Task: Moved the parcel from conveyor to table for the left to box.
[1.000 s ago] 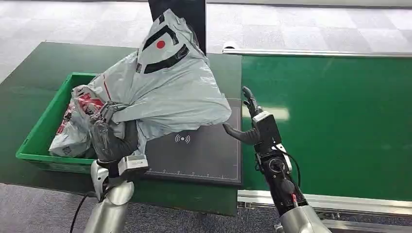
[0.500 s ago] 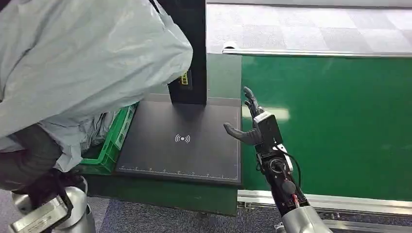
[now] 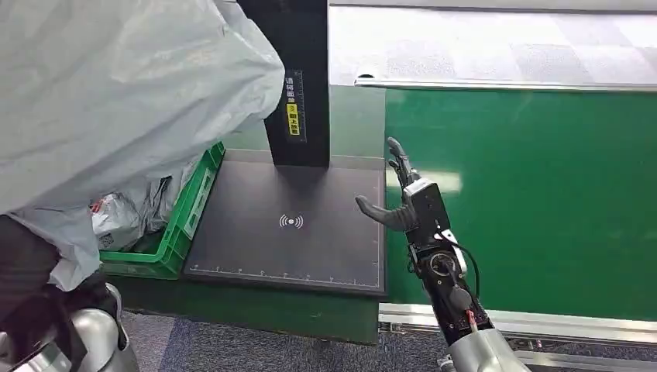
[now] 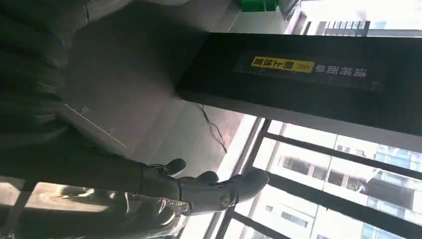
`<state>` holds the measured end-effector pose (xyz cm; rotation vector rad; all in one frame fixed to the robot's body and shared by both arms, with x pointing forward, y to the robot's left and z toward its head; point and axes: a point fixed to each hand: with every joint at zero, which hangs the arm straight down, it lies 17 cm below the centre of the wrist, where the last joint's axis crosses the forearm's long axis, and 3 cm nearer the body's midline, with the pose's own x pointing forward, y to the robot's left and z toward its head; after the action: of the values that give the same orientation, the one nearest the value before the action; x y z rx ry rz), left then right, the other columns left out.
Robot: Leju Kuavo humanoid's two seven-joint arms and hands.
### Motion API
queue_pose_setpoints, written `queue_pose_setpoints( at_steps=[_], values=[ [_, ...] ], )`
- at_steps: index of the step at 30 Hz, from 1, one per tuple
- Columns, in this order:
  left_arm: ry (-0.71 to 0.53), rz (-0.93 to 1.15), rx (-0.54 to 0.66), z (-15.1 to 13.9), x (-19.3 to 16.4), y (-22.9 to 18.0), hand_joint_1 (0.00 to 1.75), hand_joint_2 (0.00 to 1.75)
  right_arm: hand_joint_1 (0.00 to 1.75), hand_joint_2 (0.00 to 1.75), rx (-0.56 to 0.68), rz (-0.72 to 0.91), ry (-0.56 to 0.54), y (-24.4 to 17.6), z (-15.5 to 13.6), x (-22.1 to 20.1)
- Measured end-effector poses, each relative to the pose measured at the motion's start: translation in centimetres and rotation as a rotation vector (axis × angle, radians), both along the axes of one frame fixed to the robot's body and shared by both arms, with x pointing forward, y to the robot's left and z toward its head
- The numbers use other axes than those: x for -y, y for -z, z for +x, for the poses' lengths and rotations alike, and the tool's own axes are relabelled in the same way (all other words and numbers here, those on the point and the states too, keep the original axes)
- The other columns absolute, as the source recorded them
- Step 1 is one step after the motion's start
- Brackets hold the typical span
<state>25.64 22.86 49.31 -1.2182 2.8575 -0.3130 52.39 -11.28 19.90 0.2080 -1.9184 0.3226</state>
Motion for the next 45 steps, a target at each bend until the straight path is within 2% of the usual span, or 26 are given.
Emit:
queue_pose_setpoints(
  at_steps=[3,7,8,10,12,14,16,18,20,21,25,30,32,34,35,36,39,40,43,45],
  values=[
    [-0.025,0.022,0.005,-0.2,0.3,-0.2,1.75,1.75,0.00,1.75,0.000,0.000,0.000,0.0,0.0,0.0],
    [-0.158,0.120,0.012,-0.2,1.1,-0.6,1.75,1.75,0.00,1.75,-0.008,-0.013,-0.002,0.2,0.0,-0.2],
    [-0.198,0.143,-0.005,0.5,1.1,-0.4,1.75,1.75,0.00,1.75,-0.007,-0.017,-0.003,0.3,0.0,-0.3],
    [-0.282,0.188,-0.095,3.7,0.7,1.1,1.75,1.75,0.00,1.75,-0.005,-0.034,-0.002,0.5,-0.2,-0.5],
    [-0.362,0.215,-0.219,7.6,-0.6,3.3,1.75,1.75,0.00,1.75,-0.003,-0.052,-0.008,0.8,-0.5,-1.0],
    [-0.463,0.205,-0.408,12.5,-3.2,6.5,1.75,1.75,0.00,1.75,-0.003,-0.057,-0.009,1.1,-0.8,-1.1],
    [-0.531,0.134,-0.687,18.3,-6.4,11.6,1.75,1.75,0.00,1.75,-0.009,-0.076,-0.007,1.5,-1.1,-1.1],
    [-0.563,-0.019,-0.969,23.3,-10.4,18.6,1.75,1.75,0.00,1.75,-0.008,-0.091,-0.012,1.7,-1.6,-1.1],
    [-0.592,-0.096,-1.112,24.9,-13.0,23.3,1.75,1.75,0.00,1.75,-0.010,-0.093,-0.016,2.0,-2.1,-1.1],
    [-0.589,-0.068,-1.149,25.6,-13.0,24.8,1.75,1.75,0.00,1.75,-0.013,-0.099,-0.012,2.2,-2.2,-0.8],
    [-0.579,0.007,-1.244,27.2,-12.8,28.7,1.75,1.75,0.00,1.75,-0.011,-0.108,-0.026,2.3,-2.6,-1.0],
    [-0.565,0.006,-1.298,27.6,-13.5,30.8,1.75,1.75,0.00,1.75,-0.008,-0.107,-0.021,2.2,-2.7,-0.8],
    [-0.547,0.012,-1.291,27.5,-13.7,30.9,1.75,1.75,0.00,1.75,-0.010,-0.107,-0.021,2.3,-2.8,-0.8],
    [-0.520,0.039,-1.227,27.0,-13.4,29.6,1.75,1.75,0.00,1.75,-0.011,-0.106,-0.020,2.5,-3.0,-0.7],
    [-0.509,0.045,-1.177,26.6,-13.6,28.3,1.41,1.75,0.00,1.75,-0.012,-0.106,-0.020,2.6,-3.1,-0.6],
    [-0.492,0.045,-1.137,26.4,-13.6,27.4,0.52,1.75,0.00,1.75,-0.012,-0.106,-0.020,2.7,-3.2,-0.6],
    [-0.484,0.015,-1.089,25.6,-14.6,26.4,0.52,1.75,0.00,1.75,-0.008,-0.109,-0.018,2.6,-3.3,-0.5],
    [-0.489,0.008,-1.084,25.5,-14.8,26.3,0.00,1.75,0.00,1.75,-0.007,-0.109,-0.018,2.5,-3.2,-0.5],
    [-0.510,0.010,-1.077,25.1,-15.1,26.1,0.00,1.75,0.00,1.75,-0.004,-0.110,-0.019,2.4,-3.3,-0.6],
    [-0.504,0.047,-0.999,24.4,-14.6,24.3,0.00,1.75,0.00,1.75,-0.004,-0.111,-0.021,2.4,-3.3,-0.7]
  ],
)
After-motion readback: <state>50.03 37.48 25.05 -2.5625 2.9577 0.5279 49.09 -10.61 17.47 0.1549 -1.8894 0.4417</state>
